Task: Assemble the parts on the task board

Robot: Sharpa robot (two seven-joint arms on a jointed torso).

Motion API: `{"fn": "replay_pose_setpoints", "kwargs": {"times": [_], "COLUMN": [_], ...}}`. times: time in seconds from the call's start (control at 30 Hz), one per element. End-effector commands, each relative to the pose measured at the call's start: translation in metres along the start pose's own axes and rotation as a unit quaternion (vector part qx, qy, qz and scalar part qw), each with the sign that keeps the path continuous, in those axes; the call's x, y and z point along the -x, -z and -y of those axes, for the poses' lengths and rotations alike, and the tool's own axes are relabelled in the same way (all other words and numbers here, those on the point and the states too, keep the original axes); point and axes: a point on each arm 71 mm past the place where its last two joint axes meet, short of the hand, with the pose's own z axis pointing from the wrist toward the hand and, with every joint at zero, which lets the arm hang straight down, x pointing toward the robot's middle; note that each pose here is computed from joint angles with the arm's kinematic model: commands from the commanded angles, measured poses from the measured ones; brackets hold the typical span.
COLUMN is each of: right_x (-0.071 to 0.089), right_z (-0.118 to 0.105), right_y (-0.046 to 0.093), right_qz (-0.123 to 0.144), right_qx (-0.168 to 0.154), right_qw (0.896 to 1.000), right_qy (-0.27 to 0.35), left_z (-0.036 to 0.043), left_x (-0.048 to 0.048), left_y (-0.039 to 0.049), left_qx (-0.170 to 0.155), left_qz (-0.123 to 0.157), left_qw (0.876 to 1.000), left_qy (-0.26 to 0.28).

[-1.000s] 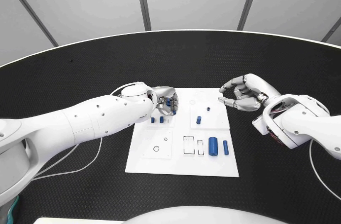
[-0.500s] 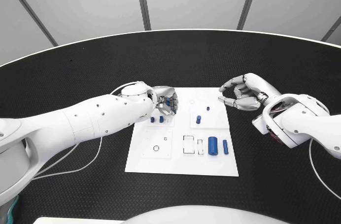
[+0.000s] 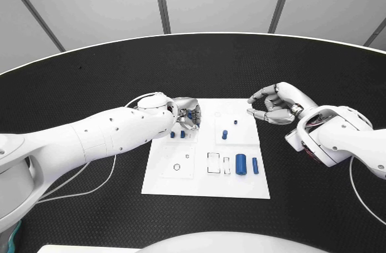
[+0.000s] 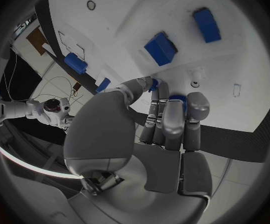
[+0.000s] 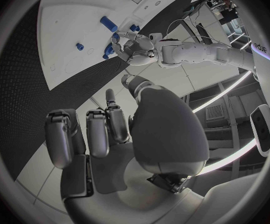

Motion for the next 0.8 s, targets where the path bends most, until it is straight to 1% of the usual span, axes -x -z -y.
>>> {"fn": "replay_pose_setpoints", "kwargs": {"times": [0.03,0.33,0.8], "right_x": [0.0,0.0,0.0], "right_z": [0.0,0.0,-0.0001], "right_y": [0.0,0.0001,0.0004], "right_qz": [0.0,0.0,-0.001], "right_qx": [0.0,0.0,0.0], "right_qw": [1.0,1.0,1.0], "right_qy": [0.0,0.0,0.0], "left_z": [0.0003,0.0008,0.003], "left_x": [-0.0002,-0.0001,-0.0005], "left_y": [-0.0002,-0.0005,-0.0006], "left_qx": [0.001,0.004,0.0], "left_qz": [-0.001,0.001,-0.001], "left_qw": [1.0,1.0,1.0], "left_qy": [0.0,0.0,0.0]}}
